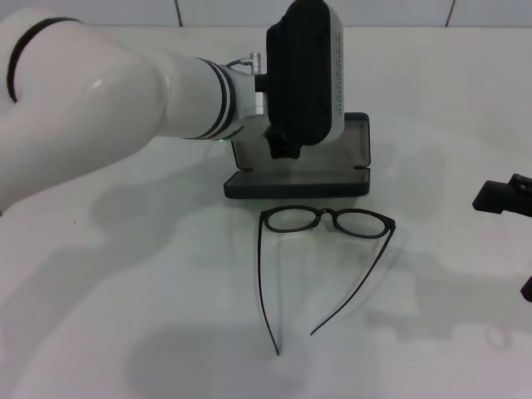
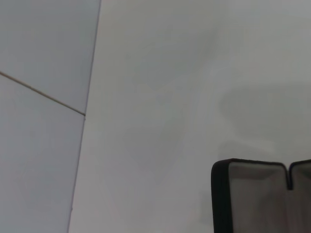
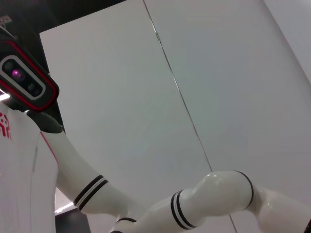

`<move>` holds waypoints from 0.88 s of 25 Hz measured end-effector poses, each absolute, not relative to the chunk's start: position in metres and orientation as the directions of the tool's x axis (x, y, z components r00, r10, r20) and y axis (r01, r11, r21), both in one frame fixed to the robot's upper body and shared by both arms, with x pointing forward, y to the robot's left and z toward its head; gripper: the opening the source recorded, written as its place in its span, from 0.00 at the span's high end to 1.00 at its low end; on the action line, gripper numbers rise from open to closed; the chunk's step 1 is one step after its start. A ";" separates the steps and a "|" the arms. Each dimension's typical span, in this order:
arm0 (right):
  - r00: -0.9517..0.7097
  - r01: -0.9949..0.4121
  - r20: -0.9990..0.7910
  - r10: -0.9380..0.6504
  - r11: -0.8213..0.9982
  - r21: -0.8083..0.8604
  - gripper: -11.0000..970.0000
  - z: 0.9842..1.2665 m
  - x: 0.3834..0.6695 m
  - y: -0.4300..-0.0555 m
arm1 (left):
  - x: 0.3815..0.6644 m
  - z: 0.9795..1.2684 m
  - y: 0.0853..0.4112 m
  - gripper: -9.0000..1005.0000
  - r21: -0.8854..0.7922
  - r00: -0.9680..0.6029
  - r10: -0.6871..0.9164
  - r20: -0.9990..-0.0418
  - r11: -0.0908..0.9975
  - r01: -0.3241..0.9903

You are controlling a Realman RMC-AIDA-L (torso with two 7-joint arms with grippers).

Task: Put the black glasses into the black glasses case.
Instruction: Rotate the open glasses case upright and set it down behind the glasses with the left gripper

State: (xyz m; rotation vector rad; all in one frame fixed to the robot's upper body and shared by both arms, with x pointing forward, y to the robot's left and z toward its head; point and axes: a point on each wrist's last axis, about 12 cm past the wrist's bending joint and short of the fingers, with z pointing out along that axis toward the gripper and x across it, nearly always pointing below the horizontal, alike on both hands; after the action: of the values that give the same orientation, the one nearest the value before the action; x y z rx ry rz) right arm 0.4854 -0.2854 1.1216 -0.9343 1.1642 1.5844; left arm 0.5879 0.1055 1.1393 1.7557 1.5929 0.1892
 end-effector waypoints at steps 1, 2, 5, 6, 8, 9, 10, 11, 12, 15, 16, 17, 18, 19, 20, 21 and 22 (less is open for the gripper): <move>-0.280 -0.959 -0.930 0.238 -0.120 0.258 0.11 1.122 0.485 -0.286 | 0.588 1.140 0.105 0.86 0.602 0.210 0.905 -0.369 0.060 0.796; -0.280 -0.959 -0.930 0.239 -0.119 0.258 0.11 1.121 0.485 -0.286 | 0.589 1.140 0.105 0.86 0.602 0.206 0.904 -0.375 0.069 0.795; -0.280 -0.959 -0.929 0.242 -0.111 0.260 0.11 1.121 0.484 -0.287 | 0.590 1.141 0.105 0.87 0.612 0.199 0.901 -0.387 0.089 0.786; -0.279 -0.960 -0.929 0.245 -0.107 0.260 0.11 1.121 0.484 -0.288 | 0.591 1.141 0.106 0.88 0.621 0.197 0.900 -0.388 0.097 0.778; -0.275 -0.961 -0.928 0.253 -0.097 0.259 0.11 1.120 0.483 -0.289 | 0.591 1.140 0.107 0.89 0.637 0.192 0.902 -0.386 0.110 0.763; -0.275 -0.961 -0.927 0.255 -0.094 0.259 0.11 1.120 0.483 -0.289 | 0.592 1.139 0.106 0.90 0.642 0.190 0.904 -0.382 0.112 0.758; -0.275 -0.961 -0.926 0.257 -0.091 0.260 0.11 1.120 0.483 -0.290 | 0.592 1.137 0.106 0.91 0.647 0.187 0.907 -0.376 0.113 0.754; -0.275 -0.961 -0.926 0.258 -0.089 0.261 0.11 1.119 0.482 -0.290 | 0.591 1.136 0.105 0.91 0.648 0.184 0.910 -0.372 0.113 0.754; -0.276 -0.961 -0.926 0.259 -0.088 0.262 0.11 1.119 0.482 -0.291 | 0.592 1.135 0.105 0.92 0.647 0.181 0.912 -0.369 0.113 0.754; -0.276 -0.961 -0.925 0.260 -0.088 0.262 0.11 1.119 0.482 -0.290 | 0.592 1.134 0.106 0.90 0.642 0.172 0.911 -0.374 0.120 0.757; -0.276 -0.961 -0.925 0.260 -0.088 0.262 0.11 1.119 0.482 -0.290 | 0.591 1.133 0.106 0.89 0.639 0.166 0.911 -0.378 0.127 0.759; -0.277 -0.961 -0.925 0.259 -0.089 0.263 0.11 1.119 0.481 -0.290 | 0.591 1.133 0.106 0.88 0.635 0.160 0.910 -0.382 0.133 0.761; -0.277 -0.961 -0.925 0.259 -0.089 0.263 0.11 1.119 0.481 -0.290 | 0.591 1.133 0.106 0.87 0.632 0.156 0.909 -0.385 0.137 0.763; -0.277 -0.961 -0.925 0.259 -0.088 0.263 0.11 1.119 0.481 -0.290 | 0.590 1.133 0.106 0.86 0.625 0.151 0.909 -0.390 0.141 0.768; -0.277 -0.961 -0.925 0.259 -0.088 0.263 0.11 1.118 0.481 -0.290 | 0.590 1.133 0.106 0.84 0.617 0.145 0.907 -0.395 0.145 0.773; -0.278 -0.961 -0.925 0.259 -0.088 0.264 0.11 1.118 0.481 -0.290 | 0.589 1.133 0.106 0.82 0.613 0.142 0.906 -0.398 0.148 0.776; -0.278 -0.961 -0.925 0.258 -0.088 0.264 0.11 1.118 0.481 -0.290 | 0.589 1.133 0.106 0.81 0.603 0.135 0.903 -0.407 0.155 0.783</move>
State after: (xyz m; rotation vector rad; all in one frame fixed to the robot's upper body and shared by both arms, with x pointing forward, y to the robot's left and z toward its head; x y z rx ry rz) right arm 0.4808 -0.2904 1.1183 -0.8958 1.1703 1.5642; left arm 0.5892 0.1061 1.1335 1.6418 1.6607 0.1977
